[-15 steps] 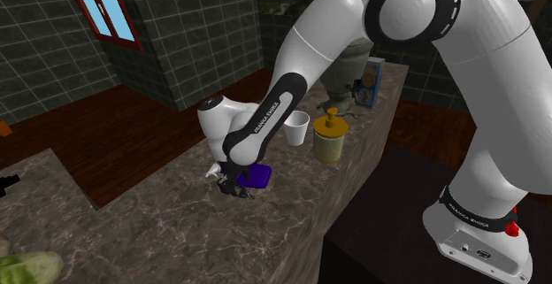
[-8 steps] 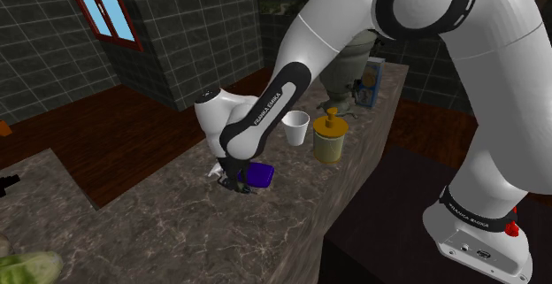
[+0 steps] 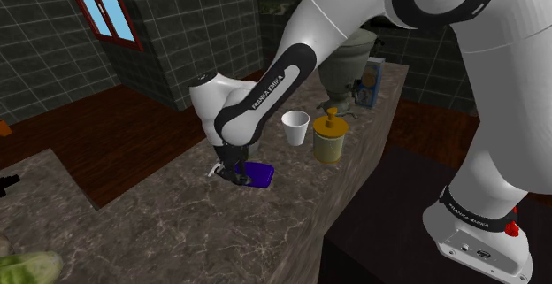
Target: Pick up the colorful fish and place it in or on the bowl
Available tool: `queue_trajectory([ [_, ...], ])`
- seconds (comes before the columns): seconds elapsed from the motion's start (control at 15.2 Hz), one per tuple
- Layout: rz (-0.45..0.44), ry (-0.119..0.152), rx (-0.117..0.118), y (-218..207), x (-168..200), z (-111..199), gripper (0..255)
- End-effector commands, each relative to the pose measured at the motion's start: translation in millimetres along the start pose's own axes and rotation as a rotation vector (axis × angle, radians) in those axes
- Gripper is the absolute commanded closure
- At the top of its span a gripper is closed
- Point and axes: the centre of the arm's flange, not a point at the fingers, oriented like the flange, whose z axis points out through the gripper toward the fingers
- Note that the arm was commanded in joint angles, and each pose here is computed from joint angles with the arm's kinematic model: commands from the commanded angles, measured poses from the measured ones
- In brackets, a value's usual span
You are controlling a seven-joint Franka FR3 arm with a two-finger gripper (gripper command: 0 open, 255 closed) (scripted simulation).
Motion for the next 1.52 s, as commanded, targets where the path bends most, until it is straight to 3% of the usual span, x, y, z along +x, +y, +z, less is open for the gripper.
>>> queue_trajectory([
  [0.0, 0.0, 0.0, 0.0, 0, 0, -11, 255],
  [0.92, 0.0, 0.0, 0.0, 3, -4, -85, 255],
  [1.19, 0.0, 0.0, 0.0, 17, 5, -85, 255],
  [1.25, 0.0, 0.0, 0.0, 17, 5, -85, 0],
  [1.45, 0.099, -0.02, 0.001, 9, 1, -47, 0],
])
